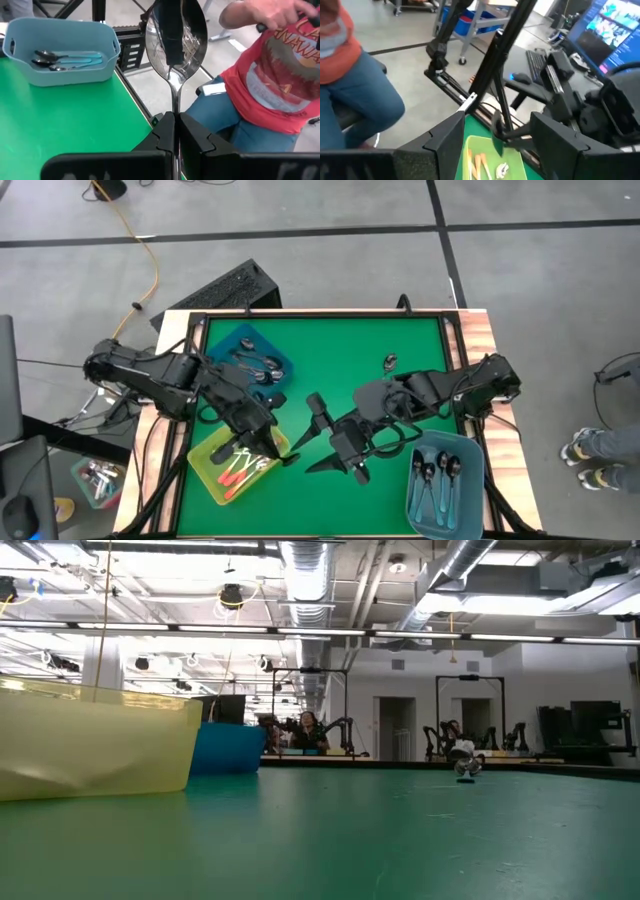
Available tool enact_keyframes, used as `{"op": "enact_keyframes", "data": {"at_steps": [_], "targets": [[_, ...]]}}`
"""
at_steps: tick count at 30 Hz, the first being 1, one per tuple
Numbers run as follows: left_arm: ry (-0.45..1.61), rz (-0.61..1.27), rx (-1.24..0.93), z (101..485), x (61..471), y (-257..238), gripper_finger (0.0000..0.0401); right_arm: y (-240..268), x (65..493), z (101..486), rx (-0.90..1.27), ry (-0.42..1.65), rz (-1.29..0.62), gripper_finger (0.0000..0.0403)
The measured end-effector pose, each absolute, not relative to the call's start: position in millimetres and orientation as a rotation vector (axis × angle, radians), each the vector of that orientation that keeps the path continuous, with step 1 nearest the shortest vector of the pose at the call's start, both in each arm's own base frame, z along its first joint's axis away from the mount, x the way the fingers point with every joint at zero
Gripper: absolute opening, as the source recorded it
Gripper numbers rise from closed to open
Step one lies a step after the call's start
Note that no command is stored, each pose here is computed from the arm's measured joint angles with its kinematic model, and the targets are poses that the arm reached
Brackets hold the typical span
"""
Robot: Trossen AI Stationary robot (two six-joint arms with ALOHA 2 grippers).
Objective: Sort silverware by color (type)
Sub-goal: Put the black spoon into the dark blue bin
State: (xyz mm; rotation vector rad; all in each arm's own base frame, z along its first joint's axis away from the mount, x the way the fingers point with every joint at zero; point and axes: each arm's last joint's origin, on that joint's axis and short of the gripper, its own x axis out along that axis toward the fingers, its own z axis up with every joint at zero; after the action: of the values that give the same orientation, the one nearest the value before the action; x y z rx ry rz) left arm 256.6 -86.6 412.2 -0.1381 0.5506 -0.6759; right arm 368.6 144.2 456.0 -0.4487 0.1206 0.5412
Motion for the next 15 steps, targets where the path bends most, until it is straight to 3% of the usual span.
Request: {"op": "enact_keyframes", "data": {"at_steps": [11,15], "targets": [[0.552,-0.675,-0.136,412,257,-87,0.0000,143,390,437,-0.400,0.167,0.544,0.0243],[0.552,-0.673,-0.135,412,257,-87,0.0000,145,396,432,-0.387,0.165,0.542,0.0225]]}}
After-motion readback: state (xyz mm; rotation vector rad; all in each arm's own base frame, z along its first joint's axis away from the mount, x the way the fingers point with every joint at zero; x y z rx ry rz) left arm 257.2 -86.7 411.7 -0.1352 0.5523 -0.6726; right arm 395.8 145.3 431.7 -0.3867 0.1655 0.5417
